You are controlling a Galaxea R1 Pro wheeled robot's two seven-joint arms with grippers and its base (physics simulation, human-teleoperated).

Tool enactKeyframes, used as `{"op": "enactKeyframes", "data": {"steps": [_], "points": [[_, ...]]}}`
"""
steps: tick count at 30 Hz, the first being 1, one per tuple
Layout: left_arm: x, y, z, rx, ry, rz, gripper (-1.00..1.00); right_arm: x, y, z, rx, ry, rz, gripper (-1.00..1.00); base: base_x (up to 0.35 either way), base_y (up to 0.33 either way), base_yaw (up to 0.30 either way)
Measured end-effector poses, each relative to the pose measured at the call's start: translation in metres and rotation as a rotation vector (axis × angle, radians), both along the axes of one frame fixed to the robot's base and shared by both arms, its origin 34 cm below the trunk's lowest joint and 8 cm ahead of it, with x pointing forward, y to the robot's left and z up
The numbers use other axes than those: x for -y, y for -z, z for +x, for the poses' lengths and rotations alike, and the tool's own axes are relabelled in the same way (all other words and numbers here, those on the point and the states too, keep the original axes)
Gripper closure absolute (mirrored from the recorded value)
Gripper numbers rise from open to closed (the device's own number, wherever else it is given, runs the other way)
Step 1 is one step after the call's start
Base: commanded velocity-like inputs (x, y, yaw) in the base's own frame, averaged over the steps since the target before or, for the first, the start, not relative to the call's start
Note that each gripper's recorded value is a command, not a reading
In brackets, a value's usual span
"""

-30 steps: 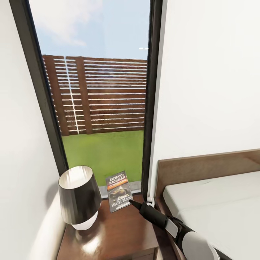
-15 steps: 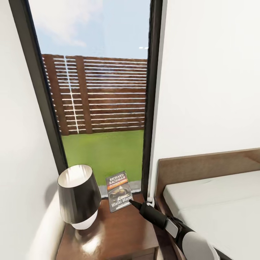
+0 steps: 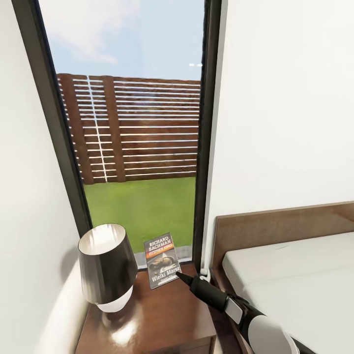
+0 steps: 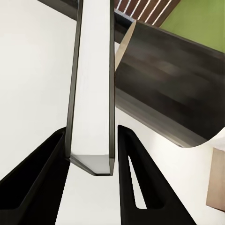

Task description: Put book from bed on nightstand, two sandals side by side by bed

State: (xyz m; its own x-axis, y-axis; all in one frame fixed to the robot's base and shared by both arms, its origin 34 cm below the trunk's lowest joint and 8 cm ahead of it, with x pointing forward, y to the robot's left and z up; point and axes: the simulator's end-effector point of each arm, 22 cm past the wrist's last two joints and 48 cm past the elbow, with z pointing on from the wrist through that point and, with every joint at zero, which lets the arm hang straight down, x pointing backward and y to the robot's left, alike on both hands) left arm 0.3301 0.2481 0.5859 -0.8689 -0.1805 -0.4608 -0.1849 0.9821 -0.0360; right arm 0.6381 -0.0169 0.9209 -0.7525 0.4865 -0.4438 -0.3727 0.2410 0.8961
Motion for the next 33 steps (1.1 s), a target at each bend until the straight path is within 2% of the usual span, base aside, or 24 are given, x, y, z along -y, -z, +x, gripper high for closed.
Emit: {"op": "enactKeyframes", "data": {"steps": [25,33], "points": [[0.0,0.0,0.001,0.002,0.001,0.0,-1.0,0.0,0.0,0.0,0.0,0.0,-0.001,1.0,0.0,0.0,0.0],[0.004,-0.005,0.014,0.022,0.005,-0.009,-1.0,0.0,0.0,0.0,0.0,0.0,-0.001,1.0,0.0,0.0,0.0]]}}
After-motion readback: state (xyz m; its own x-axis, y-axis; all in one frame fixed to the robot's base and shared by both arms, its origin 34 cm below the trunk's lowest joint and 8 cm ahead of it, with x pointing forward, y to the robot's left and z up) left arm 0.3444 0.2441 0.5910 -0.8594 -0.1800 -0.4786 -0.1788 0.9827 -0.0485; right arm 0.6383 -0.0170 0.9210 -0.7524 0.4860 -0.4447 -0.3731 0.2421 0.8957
